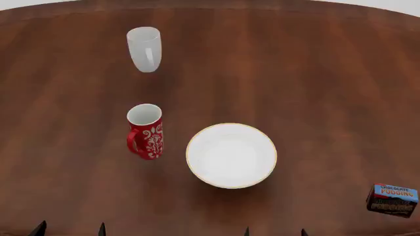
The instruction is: Put the white mug on the plate.
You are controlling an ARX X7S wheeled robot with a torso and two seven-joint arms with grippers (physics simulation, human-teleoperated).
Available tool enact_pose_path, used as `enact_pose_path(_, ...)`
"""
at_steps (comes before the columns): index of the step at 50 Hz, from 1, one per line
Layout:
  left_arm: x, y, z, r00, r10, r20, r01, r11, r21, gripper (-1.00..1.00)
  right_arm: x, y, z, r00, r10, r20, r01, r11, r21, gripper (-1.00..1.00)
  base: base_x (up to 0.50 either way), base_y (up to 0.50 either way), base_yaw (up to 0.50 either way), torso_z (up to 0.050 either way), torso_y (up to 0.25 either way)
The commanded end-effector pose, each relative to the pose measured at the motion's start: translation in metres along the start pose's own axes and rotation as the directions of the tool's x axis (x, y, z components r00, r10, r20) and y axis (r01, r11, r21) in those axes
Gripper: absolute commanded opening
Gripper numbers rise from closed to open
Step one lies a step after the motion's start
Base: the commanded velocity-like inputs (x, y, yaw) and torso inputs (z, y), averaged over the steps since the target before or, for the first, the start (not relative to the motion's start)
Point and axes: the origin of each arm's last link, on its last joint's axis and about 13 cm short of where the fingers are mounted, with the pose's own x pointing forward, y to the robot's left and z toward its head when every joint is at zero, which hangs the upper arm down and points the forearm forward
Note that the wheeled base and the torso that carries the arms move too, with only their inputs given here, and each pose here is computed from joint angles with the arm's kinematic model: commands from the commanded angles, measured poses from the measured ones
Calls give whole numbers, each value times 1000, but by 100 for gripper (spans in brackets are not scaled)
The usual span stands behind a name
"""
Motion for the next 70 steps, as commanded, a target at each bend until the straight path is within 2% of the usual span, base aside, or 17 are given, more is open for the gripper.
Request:
enact_pose_path(1, 0, 0, 1, 1000, 0, 0, 0, 1000, 0, 100, 1, 0, 0, 1000, 0, 0, 0, 1000, 0, 100, 0, 0, 0, 0, 0)
enact_pose_path(2, 0, -1, 3, 1000, -23, 7, 23, 999, -43, 100, 1, 0, -2, 1000, -6, -3, 5, 1000, -25, 100, 0, 0, 0, 0, 0)
enact_pose_path(3, 0, -1, 3, 1000, -18, 4, 18, 1000, -23, 100, 0, 1, -1, 1000, 8, -9, -8, 1000, -1, 100, 0, 0, 0, 0, 0)
enact_pose_path(5, 1, -2, 4, 1000, -22, 7, 22, 999, -27, 100, -3, 1, -2, 1000, 0, -9, 0, 1000, -26, 100, 0, 0, 0, 0, 0)
enact_pose_path(12, 1, -2, 17, 999, -33, 30, 33, 999, 0, 100, -6, -1, 8, 1000, -9, 1, 10, 999, -33, 100, 0, 0, 0, 0, 0)
enact_pose_path(21, 9, 3, 82, 984, -94, 153, 83, 993, 80, 100, 4, -12, 73, 989, 25, 149, -8, 993, -119, 100, 0, 0, 0, 0, 0)
enact_pose_path(29, 11, 7, 109, 974, -125, 187, 112, 990, 81, 100, 7, -18, 114, 976, 48, 212, -14, 987, -159, 100, 0, 0, 0, 0, 0)
enact_pose_path(35, 13, 10, 123, 970, -137, 199, 124, 989, 76, 100, 10, -21, 128, 974, 58, 221, -21, 986, -167, 100, 0, 0, 0, 0, 0)
enact_pose_path(44, 10, 11, 138, 965, -150, 214, 134, 987, 86, 100, 12, -23, 135, 972, 54, 227, -15, 985, -171, 100, 0, 0, 0, 0, 0)
enact_pose_path(59, 12, 12, 148, 961, -160, 223, 139, 984, 108, 100, 15, -24, 136, 971, 57, 234, -12, 982, -188, 100, 0, 0, 0, 0, 0)
enact_pose_path(70, 12, 11, 146, 964, -155, 216, 132, 984, 119, 100, 19, -23, 134, 969, 63, 237, -18, 982, -187, 100, 26, 480, 0, 0, 0)
